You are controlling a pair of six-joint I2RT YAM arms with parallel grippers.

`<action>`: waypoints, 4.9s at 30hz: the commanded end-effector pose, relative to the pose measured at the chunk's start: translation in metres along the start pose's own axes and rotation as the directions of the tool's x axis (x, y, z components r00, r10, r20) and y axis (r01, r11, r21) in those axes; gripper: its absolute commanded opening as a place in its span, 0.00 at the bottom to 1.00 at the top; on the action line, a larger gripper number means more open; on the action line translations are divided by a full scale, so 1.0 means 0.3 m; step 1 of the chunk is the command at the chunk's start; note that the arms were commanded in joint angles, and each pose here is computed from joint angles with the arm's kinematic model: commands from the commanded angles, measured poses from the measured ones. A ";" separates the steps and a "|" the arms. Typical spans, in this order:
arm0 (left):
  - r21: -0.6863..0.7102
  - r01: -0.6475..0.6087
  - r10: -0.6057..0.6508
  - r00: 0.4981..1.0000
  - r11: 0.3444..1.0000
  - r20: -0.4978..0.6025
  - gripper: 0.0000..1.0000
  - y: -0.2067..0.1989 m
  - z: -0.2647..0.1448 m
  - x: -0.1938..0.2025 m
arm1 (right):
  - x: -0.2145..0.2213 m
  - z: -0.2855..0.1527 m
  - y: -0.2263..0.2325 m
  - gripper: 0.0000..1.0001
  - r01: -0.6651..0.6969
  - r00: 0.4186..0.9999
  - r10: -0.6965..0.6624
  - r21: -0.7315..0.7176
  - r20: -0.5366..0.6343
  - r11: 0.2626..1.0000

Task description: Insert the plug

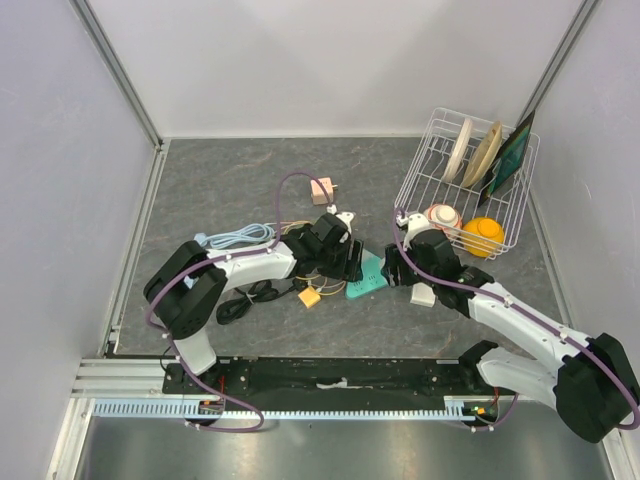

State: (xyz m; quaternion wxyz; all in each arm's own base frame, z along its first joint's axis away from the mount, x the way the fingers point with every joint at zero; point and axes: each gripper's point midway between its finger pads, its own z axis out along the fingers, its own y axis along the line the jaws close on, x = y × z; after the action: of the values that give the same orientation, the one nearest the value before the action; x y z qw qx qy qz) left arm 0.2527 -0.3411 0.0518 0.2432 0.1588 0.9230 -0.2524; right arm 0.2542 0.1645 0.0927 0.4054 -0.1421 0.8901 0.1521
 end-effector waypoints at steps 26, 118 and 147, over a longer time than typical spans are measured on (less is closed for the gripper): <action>-0.036 0.035 -0.036 0.999 0.999 -0.035 0.68 -0.015 0.039 0.006 | 0.103 0.051 0.019 0.00 -0.021 0.990 0.016 -0.032 -0.143 0.999; -0.068 0.167 -0.165 0.986 0.984 0.024 0.52 0.195 -0.077 0.014 | -0.059 0.057 0.181 0.88 0.092 0.975 -0.043 0.221 -0.219 0.971; -0.022 0.217 -0.216 0.976 0.976 0.029 0.52 0.158 -0.077 0.017 | 0.184 0.123 0.163 0.00 0.126 0.951 -0.086 0.120 -0.297 0.985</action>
State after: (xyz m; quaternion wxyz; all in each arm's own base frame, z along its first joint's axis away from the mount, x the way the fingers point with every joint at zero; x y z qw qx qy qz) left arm 0.2611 -0.2873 0.0422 0.2262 0.0732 0.9376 -0.2537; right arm 0.2543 0.2297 0.0869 0.3421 -0.1477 0.9263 0.0557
